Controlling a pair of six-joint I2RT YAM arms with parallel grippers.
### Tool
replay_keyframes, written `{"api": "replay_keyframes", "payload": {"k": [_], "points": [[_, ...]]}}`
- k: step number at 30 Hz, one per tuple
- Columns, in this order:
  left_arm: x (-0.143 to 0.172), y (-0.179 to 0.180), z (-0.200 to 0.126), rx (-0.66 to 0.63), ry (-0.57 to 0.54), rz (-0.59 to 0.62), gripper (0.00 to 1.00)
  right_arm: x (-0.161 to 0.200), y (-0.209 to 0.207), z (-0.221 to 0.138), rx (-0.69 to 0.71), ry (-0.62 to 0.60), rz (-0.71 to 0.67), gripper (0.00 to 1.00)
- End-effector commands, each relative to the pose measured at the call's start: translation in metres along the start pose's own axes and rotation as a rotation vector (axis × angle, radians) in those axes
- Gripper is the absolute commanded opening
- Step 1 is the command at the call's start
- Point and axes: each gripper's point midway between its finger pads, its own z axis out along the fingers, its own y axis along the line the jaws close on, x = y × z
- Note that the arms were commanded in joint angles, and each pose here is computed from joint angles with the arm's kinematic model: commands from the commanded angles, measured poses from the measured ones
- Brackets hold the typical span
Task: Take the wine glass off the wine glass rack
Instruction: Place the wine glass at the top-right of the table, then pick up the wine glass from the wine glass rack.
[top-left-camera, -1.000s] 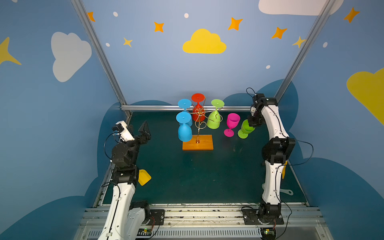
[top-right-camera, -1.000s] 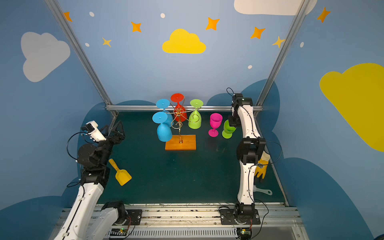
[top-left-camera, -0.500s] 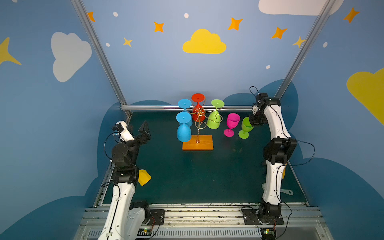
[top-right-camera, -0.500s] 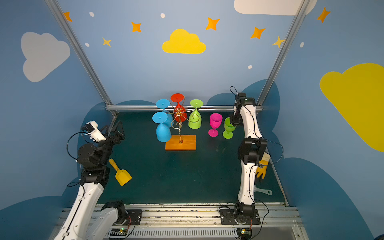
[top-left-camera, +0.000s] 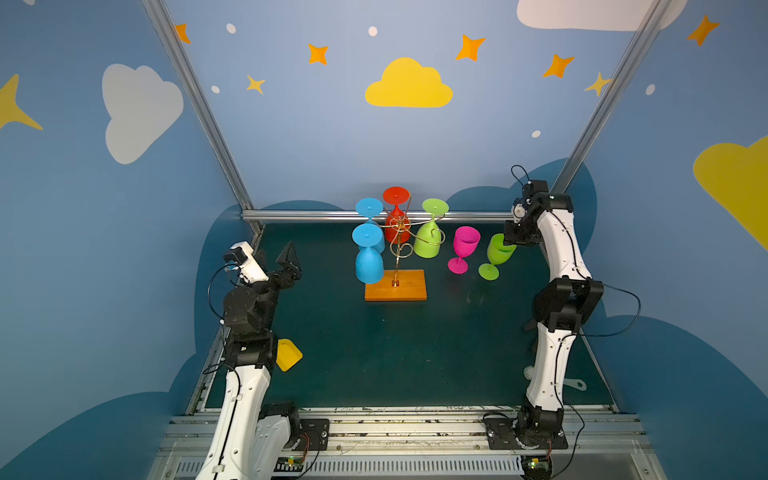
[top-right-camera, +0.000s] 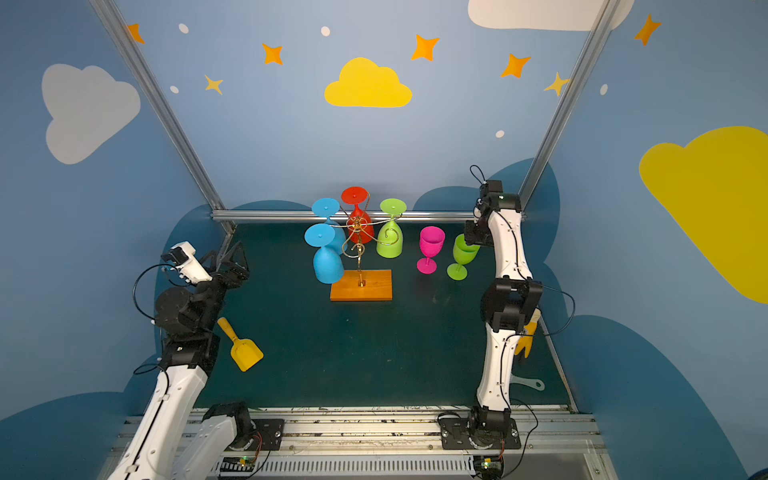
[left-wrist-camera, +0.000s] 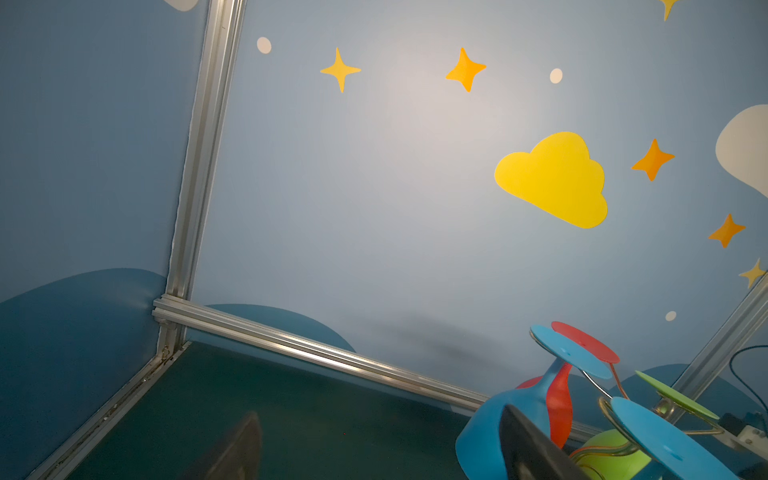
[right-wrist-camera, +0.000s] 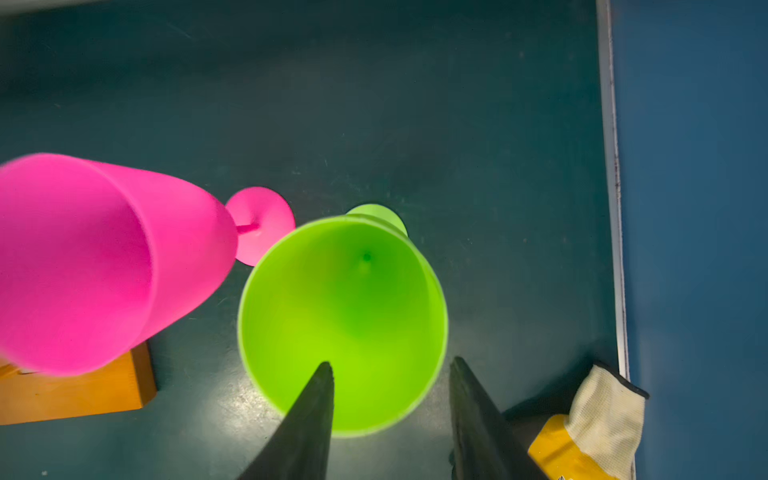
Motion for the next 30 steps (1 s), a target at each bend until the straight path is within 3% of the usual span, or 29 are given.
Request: {"api": "replay_keyframes", "payload": {"k": [1, 6, 12, 17, 21, 24, 30], "points": [[-0.005, 0.001, -0.002, -0.008, -0.016, -0.005, 0.88, -0.011, -0.007, -0.029, -0.011, -0.085, 0.040, 0.48], [-0.005, 0.001, -0.002, -0.010, -0.015, -0.018, 0.88, -0.013, -0.006, -0.058, -0.059, -0.138, 0.079, 0.50], [-0.004, -0.003, 0.000, 0.009, 0.015, -0.046, 0.88, -0.001, 0.034, -0.103, -0.283, -0.201, 0.152, 0.50], [-0.001, -0.010, 0.003, 0.045, 0.059, -0.077, 0.87, 0.011, 0.064, -0.136, -0.422, -0.443, 0.048, 0.54], [0.003, -0.020, 0.007, 0.092, 0.109, -0.116, 0.87, 0.027, 0.074, -0.174, -0.482, -0.644, 0.051, 0.63], [0.005, -0.023, 0.007, 0.105, 0.141, -0.148, 0.86, 0.039, 0.086, -0.201, -0.527, -0.713, 0.003, 0.66], [0.009, -0.053, 0.000, 0.248, 0.248, -0.203, 0.86, 0.061, 0.112, -0.230, -0.607, -0.773, -0.089, 0.70]]}}
